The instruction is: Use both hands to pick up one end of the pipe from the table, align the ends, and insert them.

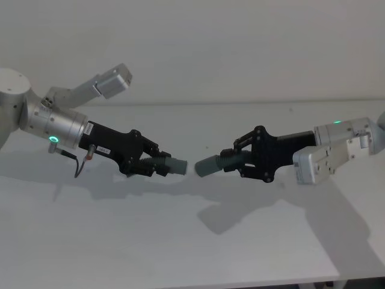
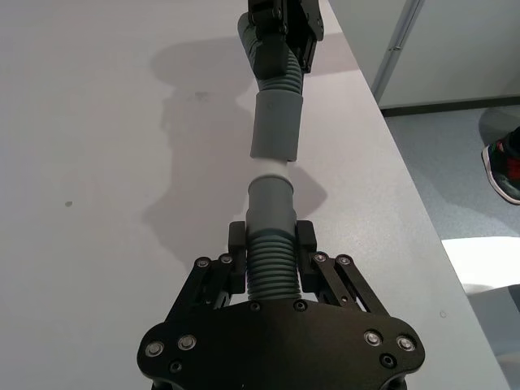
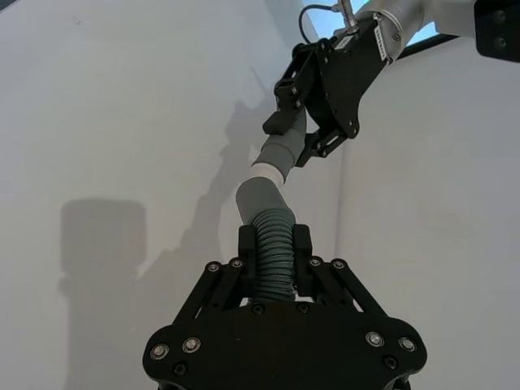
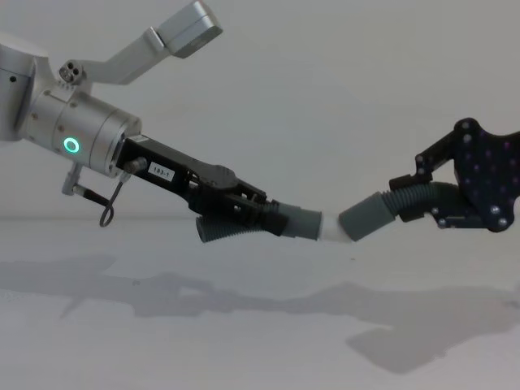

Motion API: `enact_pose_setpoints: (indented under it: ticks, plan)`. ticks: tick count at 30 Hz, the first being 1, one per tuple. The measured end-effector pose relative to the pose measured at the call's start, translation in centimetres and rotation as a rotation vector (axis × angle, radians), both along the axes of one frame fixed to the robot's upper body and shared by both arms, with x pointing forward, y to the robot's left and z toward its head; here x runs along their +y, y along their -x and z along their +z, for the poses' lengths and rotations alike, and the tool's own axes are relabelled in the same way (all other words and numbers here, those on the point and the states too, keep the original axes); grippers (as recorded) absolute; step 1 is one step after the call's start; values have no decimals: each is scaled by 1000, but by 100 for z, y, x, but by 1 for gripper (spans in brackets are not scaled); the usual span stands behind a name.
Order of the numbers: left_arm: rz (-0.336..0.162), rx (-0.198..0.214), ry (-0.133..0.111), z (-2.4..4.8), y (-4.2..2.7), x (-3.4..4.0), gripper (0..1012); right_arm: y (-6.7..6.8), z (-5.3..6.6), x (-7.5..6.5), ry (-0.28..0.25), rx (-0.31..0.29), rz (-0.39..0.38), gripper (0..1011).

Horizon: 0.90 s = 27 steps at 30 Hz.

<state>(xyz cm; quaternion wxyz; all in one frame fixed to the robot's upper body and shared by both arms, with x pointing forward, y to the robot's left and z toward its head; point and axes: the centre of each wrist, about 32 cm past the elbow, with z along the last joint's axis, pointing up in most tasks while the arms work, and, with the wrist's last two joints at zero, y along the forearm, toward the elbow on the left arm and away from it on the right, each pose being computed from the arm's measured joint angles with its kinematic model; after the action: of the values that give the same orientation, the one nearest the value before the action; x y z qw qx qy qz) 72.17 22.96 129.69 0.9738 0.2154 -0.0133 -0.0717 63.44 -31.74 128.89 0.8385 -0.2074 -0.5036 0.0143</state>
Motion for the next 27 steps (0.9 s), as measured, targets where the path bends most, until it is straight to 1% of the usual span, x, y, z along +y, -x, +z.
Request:
enact_pose_setpoints:
  ticks: [11,27]
  plan:
    - [0,0,0,0,0,-1,323,-6,-4,-5,-2,4,-1,235]
    - [0,0,1,1,0,-1,325,-26,-28,-116,7,11,-25,234]
